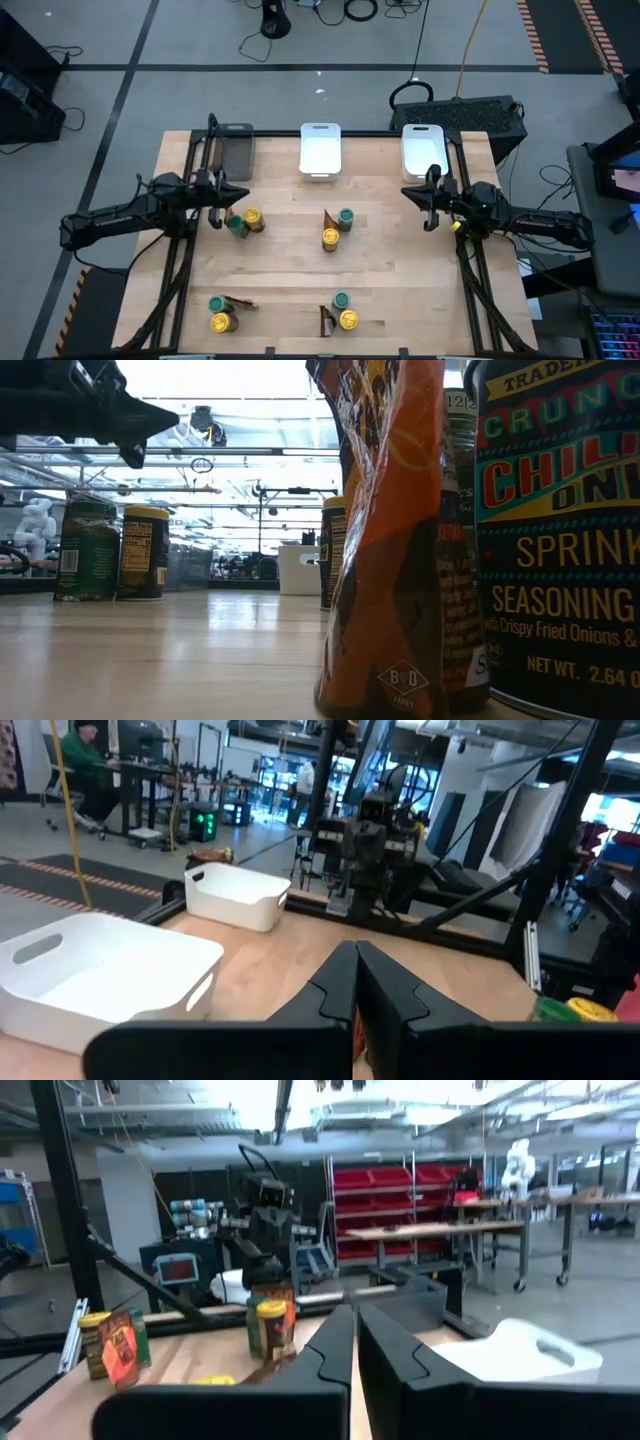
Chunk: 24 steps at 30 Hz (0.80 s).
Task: Sort spices by type
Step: Put the top left yellow seasoning bottle into the black bin
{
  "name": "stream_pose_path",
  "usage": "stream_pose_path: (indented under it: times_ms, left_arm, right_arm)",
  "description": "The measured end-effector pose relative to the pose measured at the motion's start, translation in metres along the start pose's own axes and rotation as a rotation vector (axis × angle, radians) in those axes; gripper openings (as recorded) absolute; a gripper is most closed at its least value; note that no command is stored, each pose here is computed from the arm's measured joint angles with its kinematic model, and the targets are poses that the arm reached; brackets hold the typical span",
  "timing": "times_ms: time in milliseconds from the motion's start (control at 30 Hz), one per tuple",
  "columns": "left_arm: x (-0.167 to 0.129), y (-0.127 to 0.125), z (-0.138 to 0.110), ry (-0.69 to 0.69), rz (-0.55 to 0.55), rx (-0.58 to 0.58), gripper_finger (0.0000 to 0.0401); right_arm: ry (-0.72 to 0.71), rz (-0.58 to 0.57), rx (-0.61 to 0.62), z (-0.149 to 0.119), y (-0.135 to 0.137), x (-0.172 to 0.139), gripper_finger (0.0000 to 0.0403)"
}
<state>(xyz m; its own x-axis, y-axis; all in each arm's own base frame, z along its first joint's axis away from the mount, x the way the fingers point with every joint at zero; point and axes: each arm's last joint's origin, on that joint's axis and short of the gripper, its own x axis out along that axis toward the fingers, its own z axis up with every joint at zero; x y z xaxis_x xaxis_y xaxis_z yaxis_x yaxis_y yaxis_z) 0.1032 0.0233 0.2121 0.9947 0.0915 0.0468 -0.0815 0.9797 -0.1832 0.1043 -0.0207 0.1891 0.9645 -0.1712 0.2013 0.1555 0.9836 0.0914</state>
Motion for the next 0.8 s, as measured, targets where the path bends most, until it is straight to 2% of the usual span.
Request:
stream_pose_path:
  times_ms: [200,367,633,800]
  left_arm:
    - [0.006,0.002,-0.002,0.05,0.028,0.036,0.0013]
    - [0.014,0.0,0.019,0.139,0.047,0.072,0.0021]
    - [0.035,-0.003,0.044,0.356,0.075,0.123,0.01]
    - [0.042,-0.009,0.066,0.421,0.068,0.122,0.015]
  right_arm:
    - [-0.022,0.002,0.009,0.01,0.001,0.001,0.0009]
    - [-0.021,0.002,0.009,0.027,0.003,0.007,0.0029]
    - [0.128,-0.012,-0.002,0.042,0.003,0.029,0.0061]
    - [0.213,-0.02,0.0,0.054,0.004,0.051,0.0082]
